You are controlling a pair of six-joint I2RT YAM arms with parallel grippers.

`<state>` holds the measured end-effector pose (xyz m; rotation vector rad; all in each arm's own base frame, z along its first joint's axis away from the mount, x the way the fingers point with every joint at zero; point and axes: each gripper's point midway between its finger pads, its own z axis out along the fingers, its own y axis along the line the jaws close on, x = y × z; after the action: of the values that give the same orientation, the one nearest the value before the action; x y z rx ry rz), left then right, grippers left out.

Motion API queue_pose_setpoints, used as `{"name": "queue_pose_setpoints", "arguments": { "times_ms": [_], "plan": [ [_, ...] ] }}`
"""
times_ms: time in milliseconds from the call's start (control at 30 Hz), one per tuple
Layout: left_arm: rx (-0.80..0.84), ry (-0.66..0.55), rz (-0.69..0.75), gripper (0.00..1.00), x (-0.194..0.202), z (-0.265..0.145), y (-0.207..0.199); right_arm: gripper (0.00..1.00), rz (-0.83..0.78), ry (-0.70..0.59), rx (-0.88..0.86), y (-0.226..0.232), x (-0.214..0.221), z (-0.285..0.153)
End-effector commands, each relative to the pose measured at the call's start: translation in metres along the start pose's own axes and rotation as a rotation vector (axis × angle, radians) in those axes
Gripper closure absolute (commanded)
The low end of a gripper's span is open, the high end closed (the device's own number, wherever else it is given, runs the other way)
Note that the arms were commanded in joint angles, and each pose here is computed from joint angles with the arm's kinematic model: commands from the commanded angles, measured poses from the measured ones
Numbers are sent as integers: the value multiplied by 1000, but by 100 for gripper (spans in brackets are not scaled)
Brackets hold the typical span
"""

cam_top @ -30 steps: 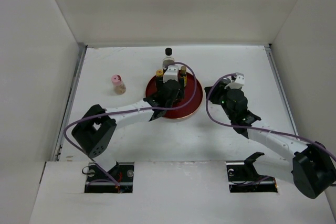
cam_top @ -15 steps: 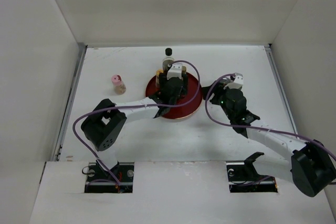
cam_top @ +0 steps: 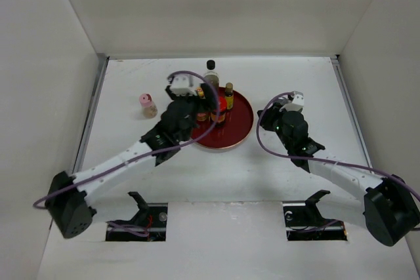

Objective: Organize the condiment bottles

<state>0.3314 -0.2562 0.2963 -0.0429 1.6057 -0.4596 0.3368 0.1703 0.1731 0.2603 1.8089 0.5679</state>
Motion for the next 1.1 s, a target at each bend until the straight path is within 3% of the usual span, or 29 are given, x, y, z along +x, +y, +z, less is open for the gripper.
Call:
{"name": "queue_pose_setpoints", "arguments": {
  "times_ms": [0,133,300,433,600,933,1067],
  "plan": [
    [-208,22,-27,26,6,-14,84,78,23,-45,-50,16,-14,1],
    [-457,12,-47,34,-1,-20,181,80,14,-39,-63,21,-11,1],
    [-625,81,-47,26,17,5,251,62,10,-30,-61,19,-5,5],
    [-670,109,-38,21,22,29,267,51,-2,-1,-73,22,2,10],
    [-737,142,-20,21,28,47,294,39,-8,21,-106,30,8,11],
    [-772,207,-6,26,57,58,312,35,0,14,-116,32,5,9],
    [-778,212,-5,42,61,57,315,35,-2,19,-113,31,7,10]
  ]
}}
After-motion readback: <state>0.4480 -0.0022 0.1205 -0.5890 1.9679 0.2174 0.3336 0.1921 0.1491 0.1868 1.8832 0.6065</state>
